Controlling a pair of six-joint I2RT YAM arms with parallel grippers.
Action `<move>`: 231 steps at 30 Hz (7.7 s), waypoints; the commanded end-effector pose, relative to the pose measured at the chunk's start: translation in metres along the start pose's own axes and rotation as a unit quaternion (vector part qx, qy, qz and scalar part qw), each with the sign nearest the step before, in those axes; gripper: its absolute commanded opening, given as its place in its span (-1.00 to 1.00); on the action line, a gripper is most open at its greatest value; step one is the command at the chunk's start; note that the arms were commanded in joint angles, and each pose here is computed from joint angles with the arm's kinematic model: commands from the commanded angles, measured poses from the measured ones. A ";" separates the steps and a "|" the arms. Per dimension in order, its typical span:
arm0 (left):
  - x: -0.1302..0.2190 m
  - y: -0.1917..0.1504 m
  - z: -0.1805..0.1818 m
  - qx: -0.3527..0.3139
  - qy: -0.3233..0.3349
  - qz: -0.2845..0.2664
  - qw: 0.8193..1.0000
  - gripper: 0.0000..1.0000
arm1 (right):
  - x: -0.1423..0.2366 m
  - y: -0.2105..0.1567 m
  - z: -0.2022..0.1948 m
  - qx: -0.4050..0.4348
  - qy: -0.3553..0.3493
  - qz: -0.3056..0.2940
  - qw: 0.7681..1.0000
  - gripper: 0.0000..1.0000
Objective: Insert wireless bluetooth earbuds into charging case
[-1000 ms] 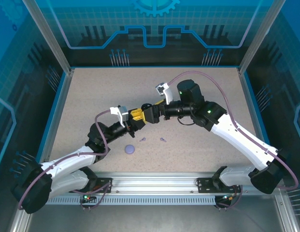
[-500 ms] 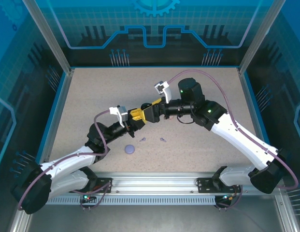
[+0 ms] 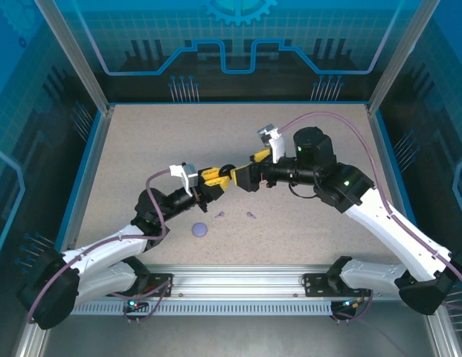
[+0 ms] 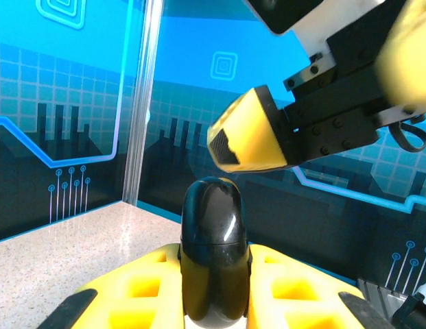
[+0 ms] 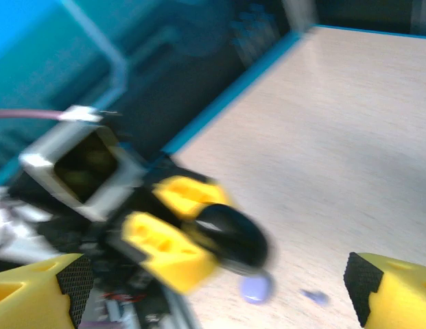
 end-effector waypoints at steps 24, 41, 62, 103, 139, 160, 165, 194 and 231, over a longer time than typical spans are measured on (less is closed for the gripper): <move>-0.036 -0.125 0.109 0.243 0.347 0.314 0.850 -1.00 | 0.019 -0.121 -0.090 -0.058 -0.335 0.169 0.925 1.00; -0.058 -0.163 0.143 0.307 0.370 0.343 0.807 -0.76 | 0.026 -0.127 -0.088 -0.058 -0.334 0.163 0.926 1.00; -0.007 -0.079 0.126 0.232 0.394 0.249 0.854 0.13 | 0.019 -0.098 -0.071 -0.035 -0.248 0.177 0.952 1.00; 0.133 0.115 -0.019 0.066 0.461 -0.061 0.883 0.97 | -0.255 -0.171 0.062 0.266 0.010 0.484 0.833 0.69; 0.132 0.116 -0.019 0.066 0.459 -0.063 0.884 0.98 | -0.291 -0.216 0.059 0.263 0.002 0.531 0.805 0.37; 0.128 0.113 -0.017 0.079 0.444 -0.056 0.891 0.97 | -0.239 -0.162 0.045 0.247 -0.002 0.426 0.871 0.05; 0.116 0.103 -0.009 0.125 0.409 -0.050 0.903 0.97 | -0.193 -0.138 0.027 0.251 -0.018 0.359 0.899 0.03; 0.010 0.022 0.013 0.384 0.073 0.229 0.891 0.73 | -0.052 -0.070 0.013 0.420 -0.062 0.120 0.897 0.03; -0.025 -0.019 0.011 0.398 0.063 0.290 0.868 -0.19 | -0.065 -0.066 0.012 0.408 -0.069 0.126 0.901 0.04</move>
Point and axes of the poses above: each hand's point on the last joint's axis, 136 mm out from that joint toward the fingers, its own x axis back along the fingers, its own z axis along the line the jaws close on, y = z × x, the point moved 9 cm from there along x, back along the fingers, and after that the axes turned 13 degrees about x, right-handed, at the moved point
